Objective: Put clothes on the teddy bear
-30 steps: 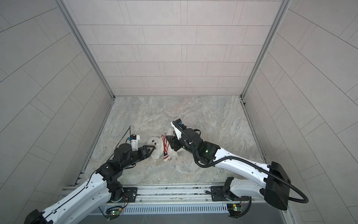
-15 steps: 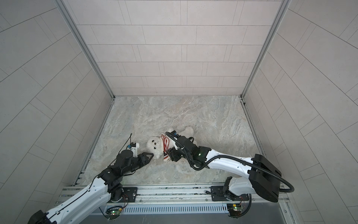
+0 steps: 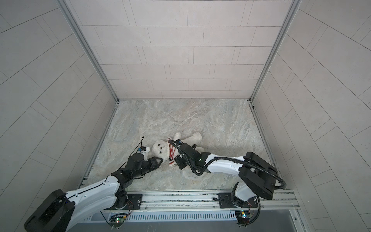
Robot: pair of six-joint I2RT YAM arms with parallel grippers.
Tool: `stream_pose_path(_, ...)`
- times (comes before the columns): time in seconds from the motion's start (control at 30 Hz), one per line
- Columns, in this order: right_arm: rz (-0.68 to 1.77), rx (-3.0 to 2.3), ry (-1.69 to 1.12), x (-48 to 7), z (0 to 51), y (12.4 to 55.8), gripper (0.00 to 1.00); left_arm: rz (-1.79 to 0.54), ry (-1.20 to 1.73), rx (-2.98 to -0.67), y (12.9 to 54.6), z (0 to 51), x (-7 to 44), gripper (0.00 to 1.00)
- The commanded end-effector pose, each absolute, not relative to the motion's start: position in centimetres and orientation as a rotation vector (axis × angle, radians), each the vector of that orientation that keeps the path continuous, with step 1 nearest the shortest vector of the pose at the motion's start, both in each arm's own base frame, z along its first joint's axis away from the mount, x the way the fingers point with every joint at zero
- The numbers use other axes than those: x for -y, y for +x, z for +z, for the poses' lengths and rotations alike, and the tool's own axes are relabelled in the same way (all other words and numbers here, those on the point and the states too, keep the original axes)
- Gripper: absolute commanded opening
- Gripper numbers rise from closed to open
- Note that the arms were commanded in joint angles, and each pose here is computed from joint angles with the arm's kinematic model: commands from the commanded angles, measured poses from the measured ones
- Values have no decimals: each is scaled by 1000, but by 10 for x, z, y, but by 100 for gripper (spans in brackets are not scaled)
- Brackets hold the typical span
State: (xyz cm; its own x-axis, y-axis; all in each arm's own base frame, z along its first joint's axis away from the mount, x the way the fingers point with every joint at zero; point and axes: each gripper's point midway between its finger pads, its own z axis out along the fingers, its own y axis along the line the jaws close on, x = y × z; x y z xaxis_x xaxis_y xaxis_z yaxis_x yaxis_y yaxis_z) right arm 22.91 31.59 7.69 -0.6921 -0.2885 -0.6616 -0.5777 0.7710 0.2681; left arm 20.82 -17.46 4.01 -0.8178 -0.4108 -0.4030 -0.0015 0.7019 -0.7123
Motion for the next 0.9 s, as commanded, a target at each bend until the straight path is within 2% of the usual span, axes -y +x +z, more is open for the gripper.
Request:
stream_pose_path(0.0,617,-2349,-612,-316,78,236,37,-1005,-245,-2256,225,62,184,52)
stream_pose_path(0.23,592,-2387,-619,-314,64,241,28,-1008,-236,-2184,234,69,187,50)
stream_pose_path(0.43,594,-2425,-645,-315,64,240,24,-934,-289,-2185,242,64,180,33)
stream_pose_path(0.5,597,-2416,-641,-314,68,241,23,-888,-310,-2206,243,58,175,34)
stream_pose_path(0.63,593,-2412,-645,-314,72,241,22,-844,-335,-2208,246,54,169,47)
stream_pose_path(0.87,602,-2420,-641,-315,68,242,20,-818,-357,-2223,253,43,166,49)
